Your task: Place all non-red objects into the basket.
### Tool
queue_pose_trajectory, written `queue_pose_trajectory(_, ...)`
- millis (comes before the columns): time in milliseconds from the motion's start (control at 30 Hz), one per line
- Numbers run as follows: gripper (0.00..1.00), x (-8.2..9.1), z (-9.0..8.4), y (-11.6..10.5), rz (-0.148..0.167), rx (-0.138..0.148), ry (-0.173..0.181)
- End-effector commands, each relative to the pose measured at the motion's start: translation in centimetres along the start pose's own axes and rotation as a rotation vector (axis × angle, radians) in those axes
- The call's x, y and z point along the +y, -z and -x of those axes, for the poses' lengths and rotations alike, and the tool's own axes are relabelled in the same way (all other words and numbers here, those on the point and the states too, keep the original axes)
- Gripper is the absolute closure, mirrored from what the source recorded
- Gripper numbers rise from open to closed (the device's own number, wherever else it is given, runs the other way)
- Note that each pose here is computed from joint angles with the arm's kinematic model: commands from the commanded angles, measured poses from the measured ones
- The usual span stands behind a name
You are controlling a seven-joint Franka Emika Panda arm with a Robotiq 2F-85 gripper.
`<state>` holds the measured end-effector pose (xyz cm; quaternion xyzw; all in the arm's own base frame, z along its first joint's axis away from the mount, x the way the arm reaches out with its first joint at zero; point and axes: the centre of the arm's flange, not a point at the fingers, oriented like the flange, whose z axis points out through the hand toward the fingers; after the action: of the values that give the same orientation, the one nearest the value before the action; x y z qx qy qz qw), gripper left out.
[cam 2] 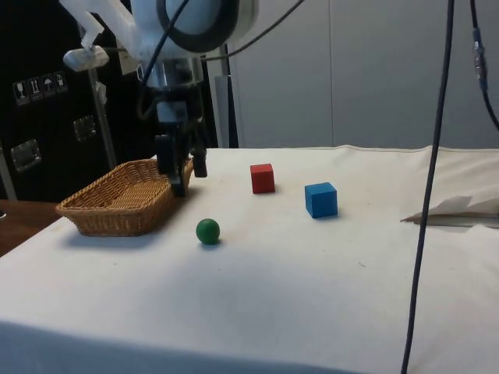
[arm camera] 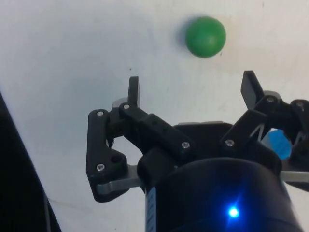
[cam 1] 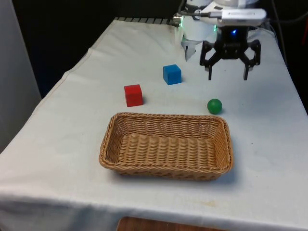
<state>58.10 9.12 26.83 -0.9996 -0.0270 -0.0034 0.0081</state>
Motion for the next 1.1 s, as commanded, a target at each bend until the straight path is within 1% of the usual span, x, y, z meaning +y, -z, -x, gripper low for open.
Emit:
queue_pose_trajectory(0,0.0,0.3,-0.1,-0.6,-0.013,0.007,0.002)
queue_pose_trajectory(67,0.0,0.7,-0.2,-1.3,-0.014,0.008,0.002)
queue_pose_trajectory(100,0.0,0.6,-0.1,-1.0,-0.003,0.002,0.001)
queue_pose_trajectory(133,0.0,0.8,-0.2,-1.6,-0.015,0.009,0.003)
queue_pose_trajectory(367,0.0,1.8,-0.2,-4.3,-0.023,0.009,0.015)
queue_pose_trajectory(400,0.0,1.9,-0.2,-4.2,-0.009,0.0,0.013)
queue_pose_trajectory(433,0.0,1.9,-0.1,-4.8,-0.028,0.01,0.017)
queue_pose_trajectory(600,0.0,1.9,0.2,-6.3,-0.045,0.002,0.017)
queue_pose_trajectory(633,0.0,2.1,0.3,-6.3,-0.031,-0.01,0.015)
queue_pose_trajectory(667,0.0,1.9,0.3,-6.7,-0.047,0.0,0.016)
queue_pose_trajectory(700,0.0,1.9,0.3,-6.7,-0.047,0.0,0.016)
queue_pose_trajectory(733,0.0,1.9,0.4,-7.3,-0.05,-0.004,0.016)
queue_pose_trajectory(867,0.0,1.9,0.6,-8.4,-0.06,-0.007,0.013)
queue_pose_trajectory(900,0.0,1.8,0.6,-9.1,-0.066,-0.01,0.011)
queue_pose_trajectory(933,0.0,2.1,0.7,-8.8,-0.048,-0.018,0.012)
queue_pose_trajectory(967,0.0,1.8,0.6,-9.3,-0.068,-0.011,0.01)
queue_pose_trajectory(1067,0.0,1.8,0.5,-9.8,-0.071,-0.013,0.006)
